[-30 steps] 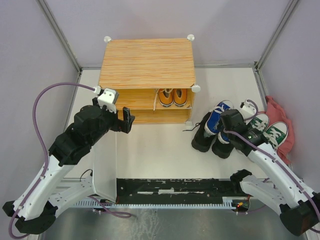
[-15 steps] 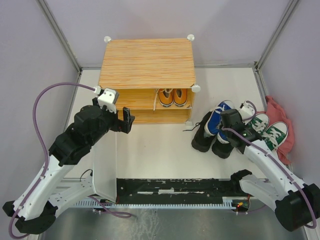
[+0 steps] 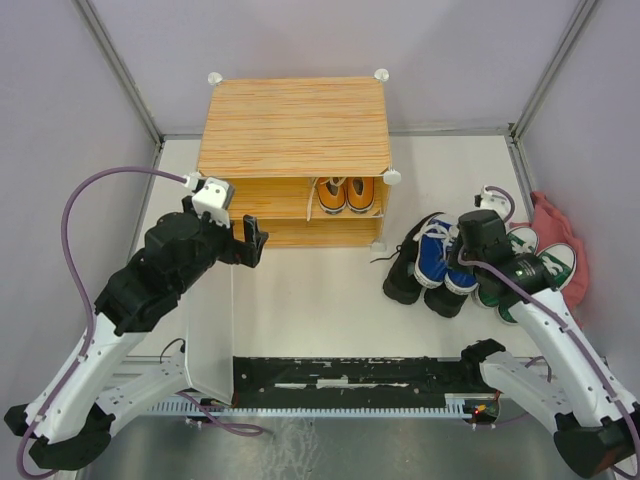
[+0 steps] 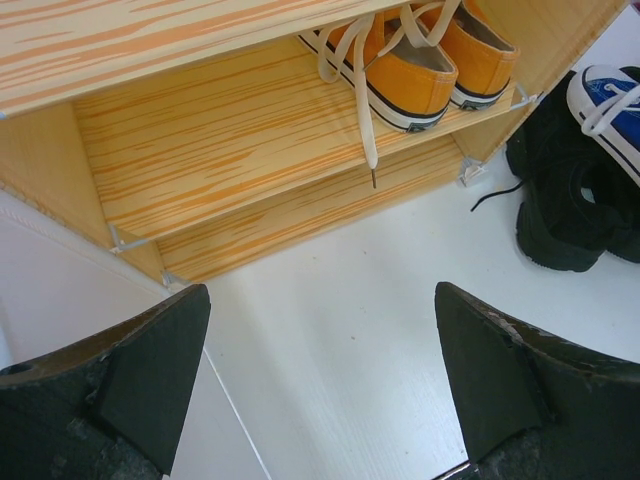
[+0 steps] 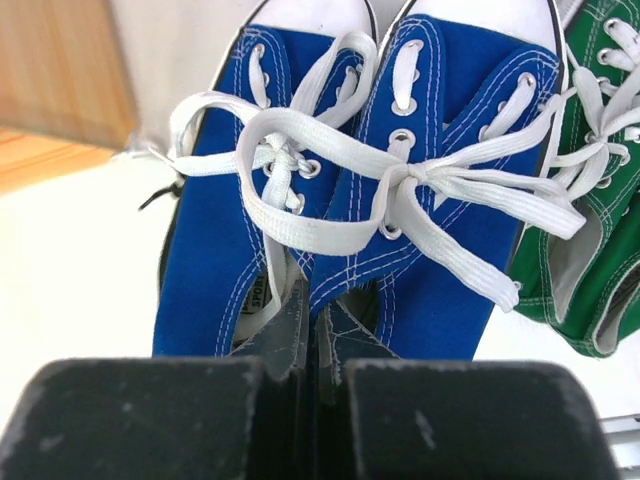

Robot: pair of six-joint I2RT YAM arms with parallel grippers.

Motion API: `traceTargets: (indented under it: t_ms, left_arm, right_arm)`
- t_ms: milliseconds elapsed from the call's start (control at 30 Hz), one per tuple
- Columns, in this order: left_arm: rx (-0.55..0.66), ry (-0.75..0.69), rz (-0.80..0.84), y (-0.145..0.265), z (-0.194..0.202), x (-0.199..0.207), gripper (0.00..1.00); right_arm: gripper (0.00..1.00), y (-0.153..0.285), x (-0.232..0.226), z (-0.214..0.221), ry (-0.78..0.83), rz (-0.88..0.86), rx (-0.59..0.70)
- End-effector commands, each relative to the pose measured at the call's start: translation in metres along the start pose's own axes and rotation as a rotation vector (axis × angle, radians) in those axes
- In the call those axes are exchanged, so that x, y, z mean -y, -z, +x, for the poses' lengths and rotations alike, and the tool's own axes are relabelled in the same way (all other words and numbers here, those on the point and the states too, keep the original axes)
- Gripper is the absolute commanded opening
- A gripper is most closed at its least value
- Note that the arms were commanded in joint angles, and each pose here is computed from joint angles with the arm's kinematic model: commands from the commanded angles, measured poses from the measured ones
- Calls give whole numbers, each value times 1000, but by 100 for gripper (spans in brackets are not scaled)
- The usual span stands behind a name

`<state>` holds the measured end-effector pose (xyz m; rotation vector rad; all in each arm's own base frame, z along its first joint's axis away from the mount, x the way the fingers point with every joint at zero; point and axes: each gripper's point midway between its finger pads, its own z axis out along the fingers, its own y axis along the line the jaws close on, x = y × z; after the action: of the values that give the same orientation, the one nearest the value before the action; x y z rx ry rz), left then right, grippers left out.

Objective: Place and organize the shoes in the shoe cabinet

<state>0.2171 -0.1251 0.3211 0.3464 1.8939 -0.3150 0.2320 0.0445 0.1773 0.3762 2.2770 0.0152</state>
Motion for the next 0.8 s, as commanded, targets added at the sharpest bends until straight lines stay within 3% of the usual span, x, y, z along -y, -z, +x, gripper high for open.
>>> traceTargets:
  t_ms: [0, 467, 767]
  left_arm:
    - [83, -22, -1, 10, -26, -3, 99]
    - [138, 12, 19, 20, -48, 1, 99]
    - [144, 45, 7, 25, -51, -1, 99]
  right_arm:
    - [2, 53, -27, -44, 62, -179, 86]
    - [2, 122, -82, 20, 228, -534, -109]
    - [2, 154, -149, 40, 462, -689, -68]
